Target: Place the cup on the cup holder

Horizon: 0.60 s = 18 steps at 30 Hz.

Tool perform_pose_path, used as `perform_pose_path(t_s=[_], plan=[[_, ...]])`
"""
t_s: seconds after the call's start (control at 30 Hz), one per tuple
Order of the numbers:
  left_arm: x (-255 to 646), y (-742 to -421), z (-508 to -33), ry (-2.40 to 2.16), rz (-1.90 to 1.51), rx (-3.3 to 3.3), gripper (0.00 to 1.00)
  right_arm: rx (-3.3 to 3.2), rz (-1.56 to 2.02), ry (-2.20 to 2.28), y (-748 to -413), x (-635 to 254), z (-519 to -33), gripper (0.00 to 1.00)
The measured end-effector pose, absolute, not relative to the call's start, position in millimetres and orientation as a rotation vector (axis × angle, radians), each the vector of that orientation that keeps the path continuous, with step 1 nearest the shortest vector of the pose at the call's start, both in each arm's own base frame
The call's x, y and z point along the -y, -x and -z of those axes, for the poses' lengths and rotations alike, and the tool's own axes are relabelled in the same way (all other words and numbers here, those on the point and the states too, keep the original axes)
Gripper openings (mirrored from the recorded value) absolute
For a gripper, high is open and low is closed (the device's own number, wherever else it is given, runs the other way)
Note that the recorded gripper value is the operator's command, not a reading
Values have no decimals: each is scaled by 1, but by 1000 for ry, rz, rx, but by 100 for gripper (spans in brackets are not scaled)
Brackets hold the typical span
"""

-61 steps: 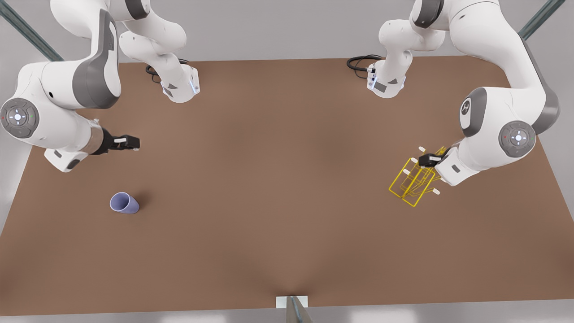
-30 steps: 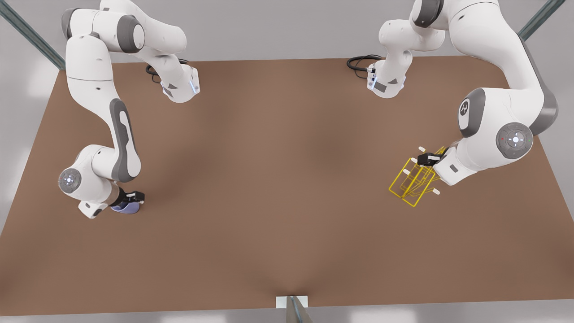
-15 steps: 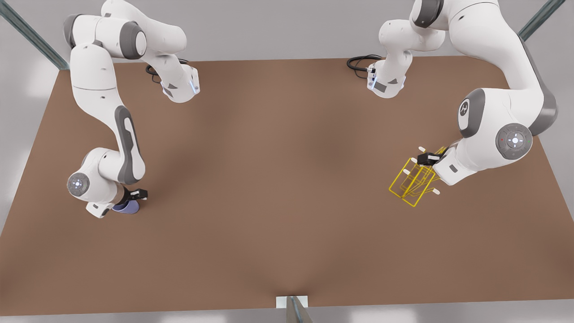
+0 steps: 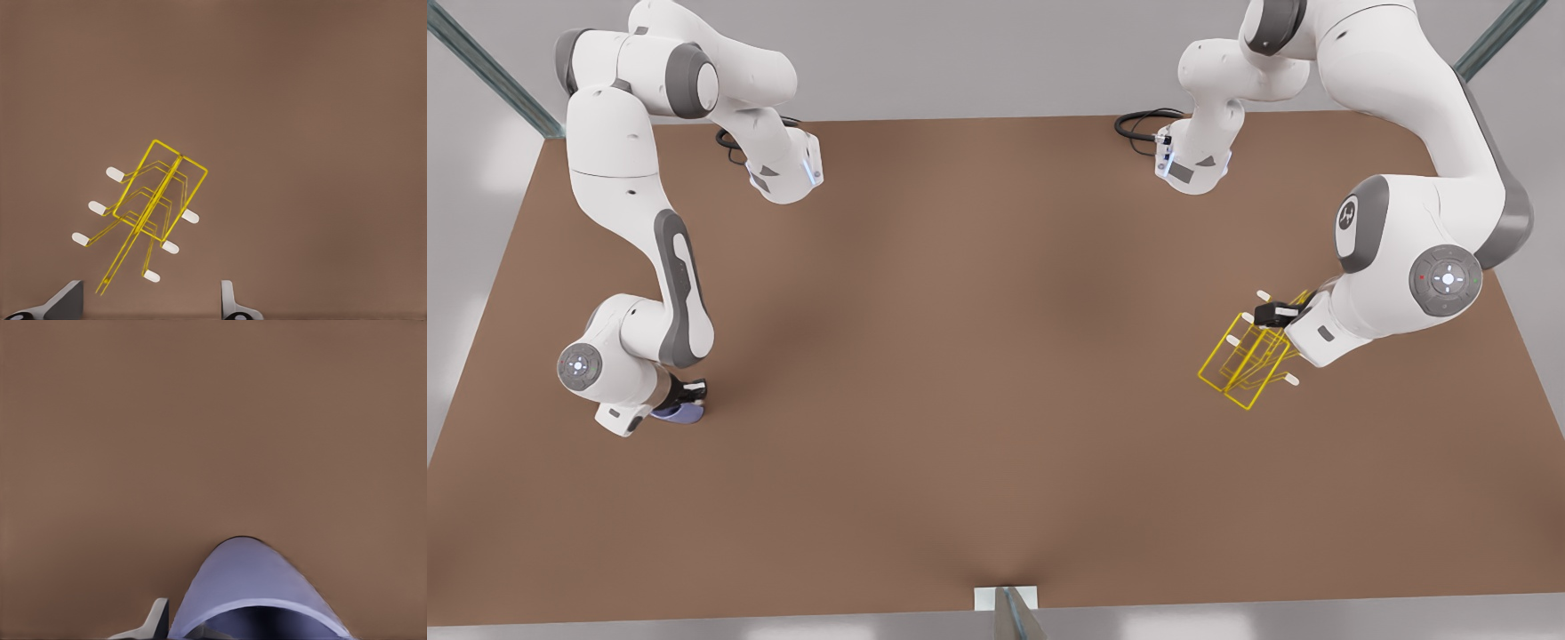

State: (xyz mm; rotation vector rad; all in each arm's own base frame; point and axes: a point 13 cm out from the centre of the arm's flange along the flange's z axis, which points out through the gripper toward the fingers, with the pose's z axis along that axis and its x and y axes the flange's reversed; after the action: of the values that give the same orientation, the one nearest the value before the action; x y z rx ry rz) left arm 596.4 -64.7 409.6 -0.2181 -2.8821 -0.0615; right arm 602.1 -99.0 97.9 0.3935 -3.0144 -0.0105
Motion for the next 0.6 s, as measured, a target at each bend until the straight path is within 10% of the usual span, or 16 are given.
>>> perform_pose_path(t_s=[0.3,0.6], plan=[[65,-597,-410,218,61,2883,100,3072,5,-510,-643,72,-132,21],[65,-597,-409,218,61,2882,100,3172,626,-750,-700,-239,-206,21]])
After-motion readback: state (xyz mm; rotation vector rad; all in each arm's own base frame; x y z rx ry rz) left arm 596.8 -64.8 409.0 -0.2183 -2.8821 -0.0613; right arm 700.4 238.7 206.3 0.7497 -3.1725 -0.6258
